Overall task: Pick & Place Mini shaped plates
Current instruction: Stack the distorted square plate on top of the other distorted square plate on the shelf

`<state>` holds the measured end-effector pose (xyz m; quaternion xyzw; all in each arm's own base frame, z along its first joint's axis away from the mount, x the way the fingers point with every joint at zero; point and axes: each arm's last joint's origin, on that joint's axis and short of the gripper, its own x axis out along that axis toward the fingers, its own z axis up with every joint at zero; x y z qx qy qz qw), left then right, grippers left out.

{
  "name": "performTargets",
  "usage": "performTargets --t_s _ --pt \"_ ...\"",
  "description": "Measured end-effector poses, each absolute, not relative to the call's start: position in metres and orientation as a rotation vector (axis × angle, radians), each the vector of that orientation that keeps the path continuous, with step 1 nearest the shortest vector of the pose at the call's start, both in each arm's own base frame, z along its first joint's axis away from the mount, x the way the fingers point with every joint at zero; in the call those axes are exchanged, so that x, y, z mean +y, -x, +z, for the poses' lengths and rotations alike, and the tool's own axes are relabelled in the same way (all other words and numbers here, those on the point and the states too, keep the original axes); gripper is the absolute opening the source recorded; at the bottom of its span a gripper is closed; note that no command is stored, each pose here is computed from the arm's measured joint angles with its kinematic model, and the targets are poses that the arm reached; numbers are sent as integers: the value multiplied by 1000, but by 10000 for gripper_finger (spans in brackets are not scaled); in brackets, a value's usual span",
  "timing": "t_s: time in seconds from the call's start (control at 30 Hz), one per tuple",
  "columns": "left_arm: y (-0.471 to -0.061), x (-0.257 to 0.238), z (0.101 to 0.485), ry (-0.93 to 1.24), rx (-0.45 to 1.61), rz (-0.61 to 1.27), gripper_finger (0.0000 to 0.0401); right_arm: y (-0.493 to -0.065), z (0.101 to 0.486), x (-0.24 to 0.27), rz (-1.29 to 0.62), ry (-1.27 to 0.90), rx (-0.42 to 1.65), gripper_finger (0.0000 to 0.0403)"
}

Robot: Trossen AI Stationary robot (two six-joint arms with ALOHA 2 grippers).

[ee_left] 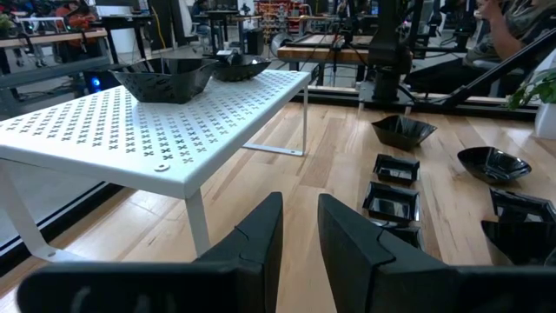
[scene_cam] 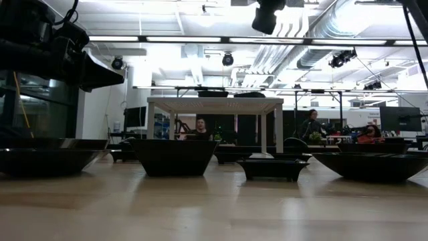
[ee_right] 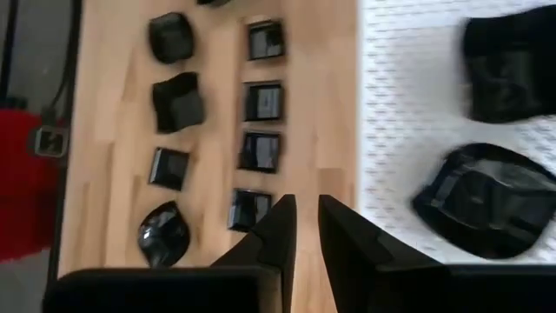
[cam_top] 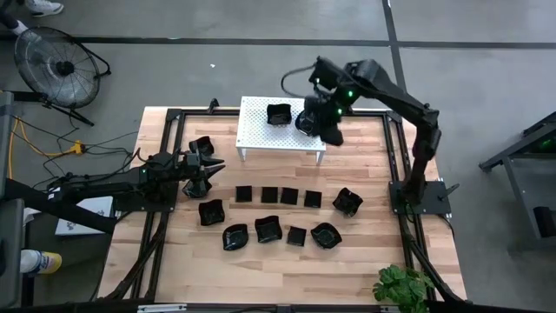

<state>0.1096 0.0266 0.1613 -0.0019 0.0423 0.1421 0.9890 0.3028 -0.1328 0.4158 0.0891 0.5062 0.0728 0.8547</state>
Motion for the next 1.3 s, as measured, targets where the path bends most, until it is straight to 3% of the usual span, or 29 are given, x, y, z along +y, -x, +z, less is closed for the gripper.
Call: performTargets --t_s 0.3,0.53,0.93,1.3 --pt "-110 27 161 4 85 285 73 -283 378 -63 290 -107 1113 47" --pt "-110 27 161 4 85 285 73 -249 333 -27 268 -201 1070 44" --pt "-110 27 161 4 85 285 73 -178 249 -10 63 -484 1217 41" --pt "-110 27 161 4 85 285 73 -152 198 -17 -184 -613 1309 46"
